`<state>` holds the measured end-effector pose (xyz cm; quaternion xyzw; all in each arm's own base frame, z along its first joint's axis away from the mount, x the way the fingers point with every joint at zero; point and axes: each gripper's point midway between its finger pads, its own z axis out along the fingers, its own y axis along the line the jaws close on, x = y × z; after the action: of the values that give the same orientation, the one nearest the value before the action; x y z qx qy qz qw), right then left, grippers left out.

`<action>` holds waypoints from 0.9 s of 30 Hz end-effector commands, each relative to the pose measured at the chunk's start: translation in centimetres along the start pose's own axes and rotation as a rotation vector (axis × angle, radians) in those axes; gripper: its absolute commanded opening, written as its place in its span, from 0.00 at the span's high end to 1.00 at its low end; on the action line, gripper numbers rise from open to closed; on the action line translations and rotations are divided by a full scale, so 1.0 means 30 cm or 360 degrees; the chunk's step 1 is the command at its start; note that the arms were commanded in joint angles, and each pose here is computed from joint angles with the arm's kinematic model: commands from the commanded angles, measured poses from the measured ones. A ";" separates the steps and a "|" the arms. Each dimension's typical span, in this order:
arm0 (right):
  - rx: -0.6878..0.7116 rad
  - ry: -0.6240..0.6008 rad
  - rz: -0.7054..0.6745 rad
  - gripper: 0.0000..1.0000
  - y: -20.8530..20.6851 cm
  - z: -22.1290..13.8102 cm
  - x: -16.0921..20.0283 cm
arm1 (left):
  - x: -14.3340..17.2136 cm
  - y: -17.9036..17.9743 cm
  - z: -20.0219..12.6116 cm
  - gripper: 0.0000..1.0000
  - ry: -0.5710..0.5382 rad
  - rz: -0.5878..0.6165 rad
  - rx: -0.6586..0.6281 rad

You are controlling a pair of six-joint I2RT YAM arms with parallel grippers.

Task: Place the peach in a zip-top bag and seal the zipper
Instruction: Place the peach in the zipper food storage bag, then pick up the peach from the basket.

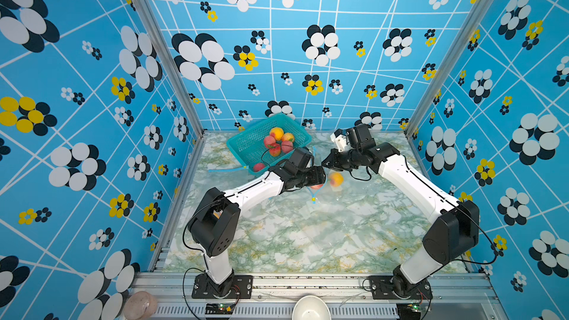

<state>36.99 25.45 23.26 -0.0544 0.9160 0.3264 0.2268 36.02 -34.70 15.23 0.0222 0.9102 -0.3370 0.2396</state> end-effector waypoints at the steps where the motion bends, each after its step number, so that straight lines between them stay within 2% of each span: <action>1: -0.0040 -0.0034 -0.0002 1.00 0.026 -0.013 -0.007 | -0.041 -0.024 -0.066 0.23 -0.0079 0.0058 -0.0041; 10: 0.0008 -0.0004 0.0014 1.00 -0.009 0.021 0.007 | -0.083 -0.106 -0.151 0.22 -0.0147 0.0060 0.0086; 18: 0.0141 -0.0021 0.0009 1.00 -0.077 0.016 0.002 | -0.134 -0.156 -0.273 0.30 -0.0227 0.0195 0.0118; 23: 0.0173 -0.0030 0.0021 1.00 -0.106 0.016 0.000 | -0.213 -0.077 -0.355 0.32 -0.0350 0.0285 -0.0081; 27: 0.0152 -0.0022 0.0020 1.00 -0.100 0.021 0.001 | -0.297 0.037 -0.382 0.29 -0.0418 0.0249 -0.0218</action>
<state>38.04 23.87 22.35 -0.0343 0.9238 0.2953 0.2415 37.74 -28.69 26.33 0.0414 0.8777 -0.3068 0.3658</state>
